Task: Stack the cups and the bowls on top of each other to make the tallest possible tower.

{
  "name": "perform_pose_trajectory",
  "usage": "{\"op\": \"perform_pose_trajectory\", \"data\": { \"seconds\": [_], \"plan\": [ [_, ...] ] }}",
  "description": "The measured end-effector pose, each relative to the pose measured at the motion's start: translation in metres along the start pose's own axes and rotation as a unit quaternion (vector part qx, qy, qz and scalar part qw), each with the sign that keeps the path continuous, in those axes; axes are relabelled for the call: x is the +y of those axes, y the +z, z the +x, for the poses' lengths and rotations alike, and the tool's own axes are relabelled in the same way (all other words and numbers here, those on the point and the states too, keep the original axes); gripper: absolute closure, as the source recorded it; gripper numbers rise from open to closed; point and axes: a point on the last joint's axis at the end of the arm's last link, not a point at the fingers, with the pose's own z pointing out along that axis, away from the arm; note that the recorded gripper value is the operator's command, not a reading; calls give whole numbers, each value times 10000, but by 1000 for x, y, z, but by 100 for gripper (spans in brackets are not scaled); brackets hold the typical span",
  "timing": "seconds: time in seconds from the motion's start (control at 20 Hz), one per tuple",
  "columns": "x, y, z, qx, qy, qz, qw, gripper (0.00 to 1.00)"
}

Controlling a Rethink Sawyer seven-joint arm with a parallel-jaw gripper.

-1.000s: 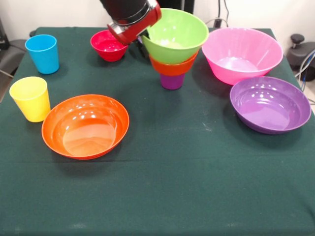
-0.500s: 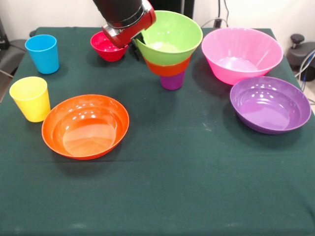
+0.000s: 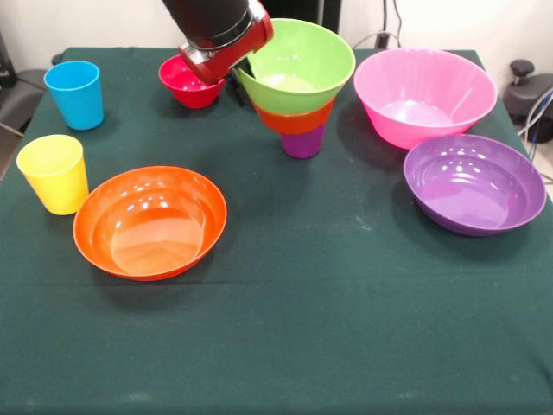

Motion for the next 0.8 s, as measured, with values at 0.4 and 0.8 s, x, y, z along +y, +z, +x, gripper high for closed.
{"op": "perform_pose_trajectory", "data": {
  "seconds": [0.4,0.8],
  "plan": [
    [-2,-1,3,6,27,-20,10000,100],
    [-9,-2,16,4,137,-62,9999,100]
  ]
}}
